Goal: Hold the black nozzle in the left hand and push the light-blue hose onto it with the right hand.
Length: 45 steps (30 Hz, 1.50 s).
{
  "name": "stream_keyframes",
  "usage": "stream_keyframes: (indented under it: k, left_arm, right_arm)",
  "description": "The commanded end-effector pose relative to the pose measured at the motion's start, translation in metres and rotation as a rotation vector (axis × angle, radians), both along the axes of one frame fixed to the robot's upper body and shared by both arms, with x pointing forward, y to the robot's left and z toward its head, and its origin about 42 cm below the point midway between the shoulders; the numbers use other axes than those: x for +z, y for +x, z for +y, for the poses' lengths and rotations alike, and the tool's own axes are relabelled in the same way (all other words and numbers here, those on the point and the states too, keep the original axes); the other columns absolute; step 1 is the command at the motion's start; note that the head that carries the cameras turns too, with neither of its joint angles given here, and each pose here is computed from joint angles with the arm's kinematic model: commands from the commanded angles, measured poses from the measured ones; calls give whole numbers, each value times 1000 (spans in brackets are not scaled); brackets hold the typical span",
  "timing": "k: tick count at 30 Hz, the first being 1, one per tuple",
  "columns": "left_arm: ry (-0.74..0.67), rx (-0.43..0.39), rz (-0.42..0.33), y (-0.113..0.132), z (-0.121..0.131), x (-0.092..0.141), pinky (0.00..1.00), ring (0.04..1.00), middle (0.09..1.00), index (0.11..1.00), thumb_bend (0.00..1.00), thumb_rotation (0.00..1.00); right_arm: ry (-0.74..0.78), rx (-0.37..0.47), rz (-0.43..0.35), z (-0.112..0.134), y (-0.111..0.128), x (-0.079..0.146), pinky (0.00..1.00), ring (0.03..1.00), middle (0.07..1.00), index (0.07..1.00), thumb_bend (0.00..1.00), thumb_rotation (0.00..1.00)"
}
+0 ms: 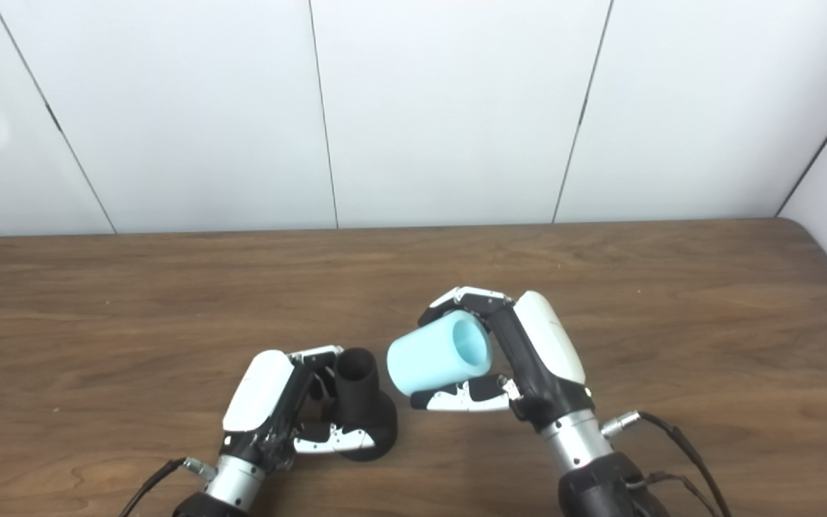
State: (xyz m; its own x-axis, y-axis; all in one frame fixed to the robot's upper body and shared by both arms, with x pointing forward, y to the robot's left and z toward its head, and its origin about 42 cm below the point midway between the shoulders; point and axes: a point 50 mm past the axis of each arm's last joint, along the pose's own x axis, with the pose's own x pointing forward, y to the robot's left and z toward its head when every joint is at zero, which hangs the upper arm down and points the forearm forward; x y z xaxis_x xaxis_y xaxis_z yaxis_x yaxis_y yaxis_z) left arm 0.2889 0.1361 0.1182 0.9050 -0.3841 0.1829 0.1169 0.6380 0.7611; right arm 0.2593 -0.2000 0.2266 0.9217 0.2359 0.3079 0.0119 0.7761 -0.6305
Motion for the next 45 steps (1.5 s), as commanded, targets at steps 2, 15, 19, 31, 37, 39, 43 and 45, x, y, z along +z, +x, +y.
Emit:
stream_keyframes:
  k: [2, 15, 19, 31, 37, 39, 43, 45]
  left_arm:
    - [5, -10, 194, -31, -23, -43, 349, 432, 487, 499, 476, 0]
    - [9, -10, 197, -31, -26, -43, 335, 421, 472, 508, 474, 0]
    - [15, -11, 201, -31, -27, -42, 338, 423, 476, 509, 474, 0]
    - [15, -13, 207, -30, -30, -42, 340, 427, 482, 507, 475, 0]
    - [21, -15, 208, -29, -31, -43, 352, 438, 500, 499, 476, 0]
    - [20, -14, 211, -29, -32, -42, 353, 436, 493, 498, 476, 0]
    - [12, -11, 215, -29, -32, -42, 354, 430, 491, 498, 476, 0]
    - [10, -10, 215, -29, -32, -41, 345, 424, 499, 505, 475, 0]
  right_arm:
    - [30, 26, -97, 3, 3, 14, 316, 396, 491, 521, 497, 0]
    - [49, 23, -116, 4, 7, 22, 314, 398, 502, 522, 496, 0]
    - [47, 28, -119, 5, 8, 22, 311, 394, 495, 525, 496, 0]
    - [43, 65, -98, 11, 12, 15, 324, 404, 495, 515, 498, 0]
    - [53, 82, -88, 16, 14, 12, 331, 402, 495, 509, 499, 0]
    - [46, 85, -83, 18, 14, 12, 325, 399, 497, 512, 498, 0]
    - [39, 90, -70, 17, 13, 12, 317, 398, 500, 512, 497, 0]
    - [36, 96, -70, 15, 13, 11, 317, 398, 500, 513, 497, 0]
